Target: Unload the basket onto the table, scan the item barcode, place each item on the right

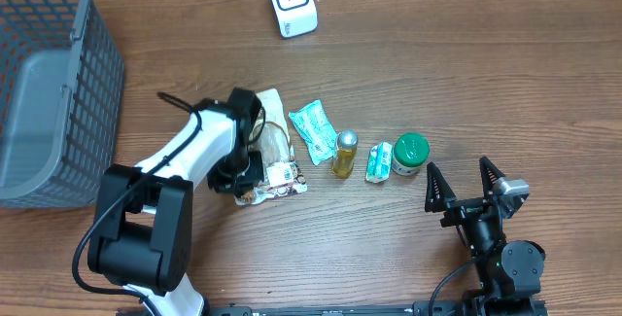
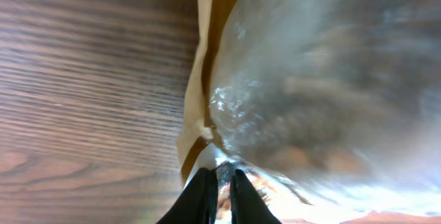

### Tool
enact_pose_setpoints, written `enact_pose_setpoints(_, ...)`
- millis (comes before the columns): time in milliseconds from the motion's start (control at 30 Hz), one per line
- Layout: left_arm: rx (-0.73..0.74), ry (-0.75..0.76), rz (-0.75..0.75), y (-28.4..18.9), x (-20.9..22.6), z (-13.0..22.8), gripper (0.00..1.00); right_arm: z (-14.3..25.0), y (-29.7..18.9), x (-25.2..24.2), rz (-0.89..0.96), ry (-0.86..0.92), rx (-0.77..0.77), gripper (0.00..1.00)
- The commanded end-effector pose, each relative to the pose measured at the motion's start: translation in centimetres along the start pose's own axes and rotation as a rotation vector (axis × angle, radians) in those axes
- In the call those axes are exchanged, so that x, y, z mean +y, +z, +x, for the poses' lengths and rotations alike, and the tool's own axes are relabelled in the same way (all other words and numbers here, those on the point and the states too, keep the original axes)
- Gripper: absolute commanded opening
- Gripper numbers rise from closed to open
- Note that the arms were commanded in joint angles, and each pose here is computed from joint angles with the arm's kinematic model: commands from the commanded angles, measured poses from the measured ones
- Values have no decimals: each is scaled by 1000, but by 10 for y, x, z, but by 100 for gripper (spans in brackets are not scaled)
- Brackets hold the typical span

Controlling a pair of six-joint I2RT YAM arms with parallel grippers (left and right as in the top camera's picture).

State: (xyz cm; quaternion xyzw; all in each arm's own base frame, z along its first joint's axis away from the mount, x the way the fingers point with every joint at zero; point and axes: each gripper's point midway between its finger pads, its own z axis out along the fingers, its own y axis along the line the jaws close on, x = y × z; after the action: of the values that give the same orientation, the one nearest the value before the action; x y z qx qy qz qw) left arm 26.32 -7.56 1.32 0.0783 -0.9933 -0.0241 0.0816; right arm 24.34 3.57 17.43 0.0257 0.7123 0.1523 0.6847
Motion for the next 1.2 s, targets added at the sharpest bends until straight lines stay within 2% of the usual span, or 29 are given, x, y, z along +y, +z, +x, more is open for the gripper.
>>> enact_pose_setpoints(0, -99, 25, 28, -41, -10, -26, 12, 2, 0, -3, 9, 0, -4, 100)
enact_pose_setpoints(200, -157, 25, 53, -70, -18, -42, 16, 2, 0, -3, 9, 0, -4, 100)
enact_pose_setpoints(567, -318, -30, 133, -56, -35, -80, 17, 2, 0, -3, 9, 0, -4, 100)
enact_pose_setpoints(767, -304, -40, 122, -37, -31, -74, 18, 2, 0, -3, 9, 0, -4, 100)
enact_pose_setpoints(967, -262, -40, 26, -13, -10, -58, 17, 2, 0, -3, 9, 0, -4, 100)
enact_pose_setpoints(1167, -323, 9, 49, -37, -16, -68, 14, 2, 0, -3, 9, 0, -4, 100)
